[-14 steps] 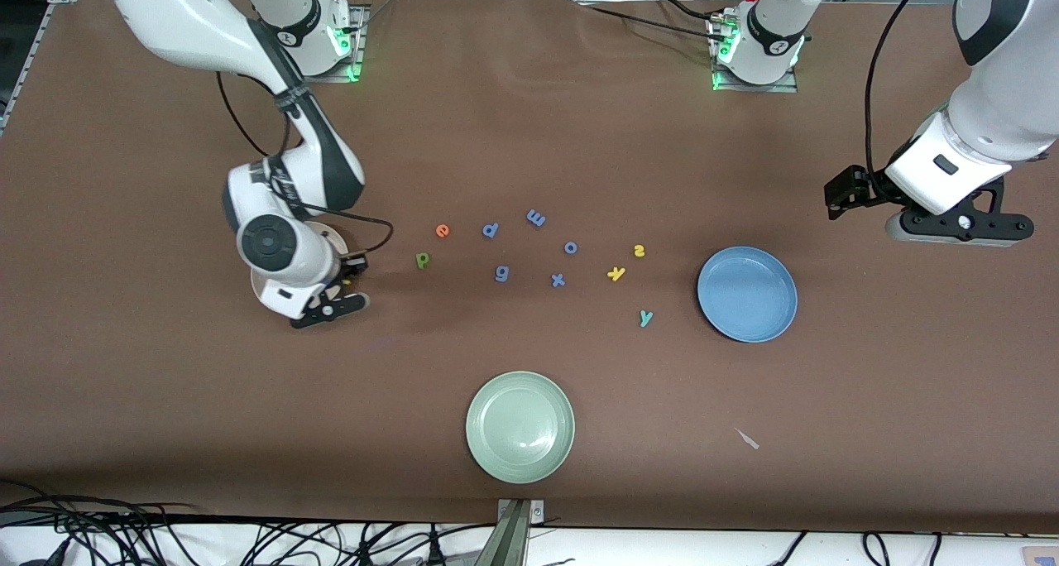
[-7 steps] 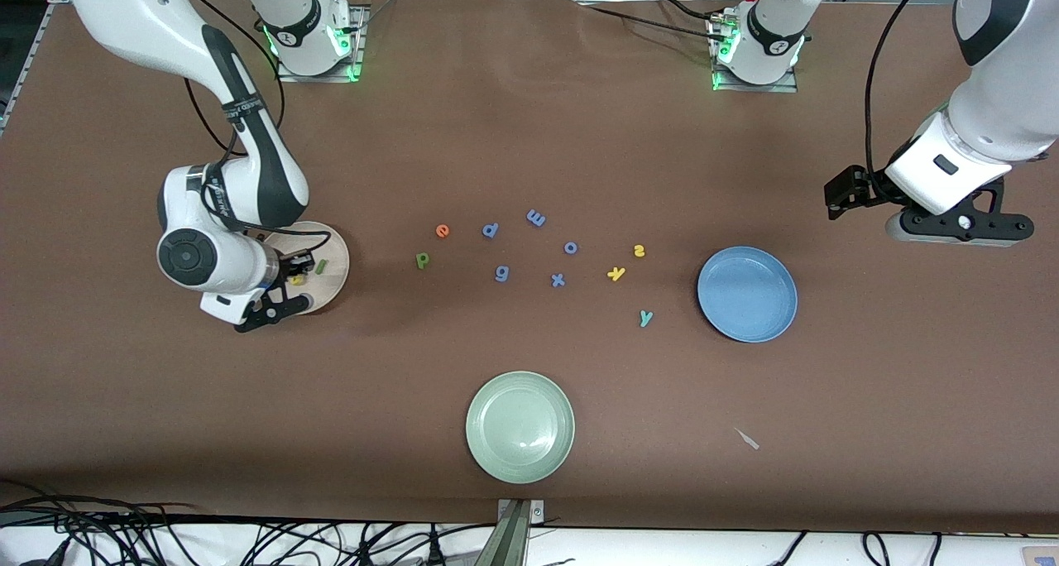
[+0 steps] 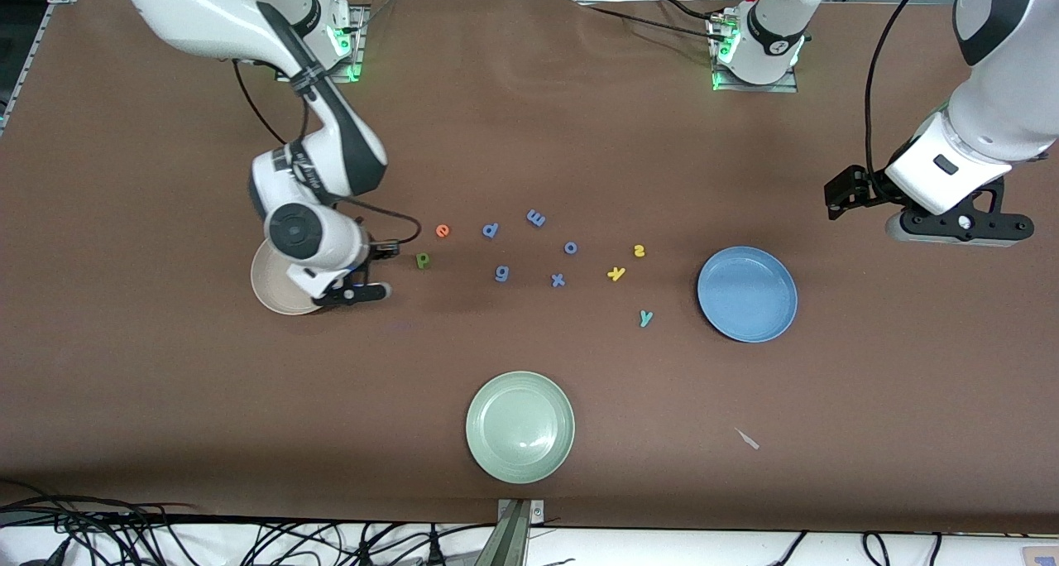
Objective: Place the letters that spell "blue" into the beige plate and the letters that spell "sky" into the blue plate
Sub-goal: 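Reach the right gripper to the green d letter and grasp it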
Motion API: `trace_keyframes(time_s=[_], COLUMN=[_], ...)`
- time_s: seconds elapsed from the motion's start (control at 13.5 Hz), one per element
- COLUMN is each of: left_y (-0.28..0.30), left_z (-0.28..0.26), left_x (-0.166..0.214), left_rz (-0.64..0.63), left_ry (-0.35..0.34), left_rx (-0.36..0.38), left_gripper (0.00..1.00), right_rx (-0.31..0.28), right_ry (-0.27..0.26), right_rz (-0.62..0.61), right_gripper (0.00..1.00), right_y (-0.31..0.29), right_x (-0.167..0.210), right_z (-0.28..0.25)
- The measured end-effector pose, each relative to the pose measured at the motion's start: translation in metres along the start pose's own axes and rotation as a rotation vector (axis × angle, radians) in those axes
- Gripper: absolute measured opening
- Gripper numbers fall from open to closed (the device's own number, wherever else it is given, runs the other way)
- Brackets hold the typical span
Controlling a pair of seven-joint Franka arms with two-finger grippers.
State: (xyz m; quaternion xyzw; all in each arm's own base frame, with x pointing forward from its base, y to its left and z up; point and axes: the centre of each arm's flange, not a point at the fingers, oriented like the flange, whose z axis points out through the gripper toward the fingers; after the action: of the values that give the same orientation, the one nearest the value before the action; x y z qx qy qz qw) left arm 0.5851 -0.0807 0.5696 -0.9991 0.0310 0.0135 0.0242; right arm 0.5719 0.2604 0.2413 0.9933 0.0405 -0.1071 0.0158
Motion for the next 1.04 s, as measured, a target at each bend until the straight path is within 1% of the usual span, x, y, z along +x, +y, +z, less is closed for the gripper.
trace_keyframes(time_s=[0.15, 0.3, 0.44, 0.67, 1.04], left_y=[0.000, 0.000, 0.000, 0.000, 0.000], left_z=[0.000, 0.000, 0.000, 0.000, 0.000], left_x=[0.000, 0.000, 0.000, 0.000, 0.000], left_rz=[0.000, 0.000, 0.000, 0.000, 0.000], left_ry=[0.000, 0.000, 0.000, 0.000, 0.000], left_rx=[0.000, 0.000, 0.000, 0.000, 0.000], left_gripper=[1.00, 1.00, 1.00, 1.00, 1.00], right_rx=[0.013, 0.026, 0.042, 0.053, 0.035], right_ry=[0.028, 0.043, 0.055, 0.058, 0.048], right_rz=[0.047, 0.065, 0.067, 0.078, 0.078], right_gripper=[0.42, 0.45, 0.45, 0.45, 0.45], right_y=[-0.026, -0.032, -0.033, -0.038, -0.048], right_x=[-0.003, -0.001, 0.002, 0.002, -0.008], right_z=[0.009, 0.022, 0.036, 0.053, 0.068])
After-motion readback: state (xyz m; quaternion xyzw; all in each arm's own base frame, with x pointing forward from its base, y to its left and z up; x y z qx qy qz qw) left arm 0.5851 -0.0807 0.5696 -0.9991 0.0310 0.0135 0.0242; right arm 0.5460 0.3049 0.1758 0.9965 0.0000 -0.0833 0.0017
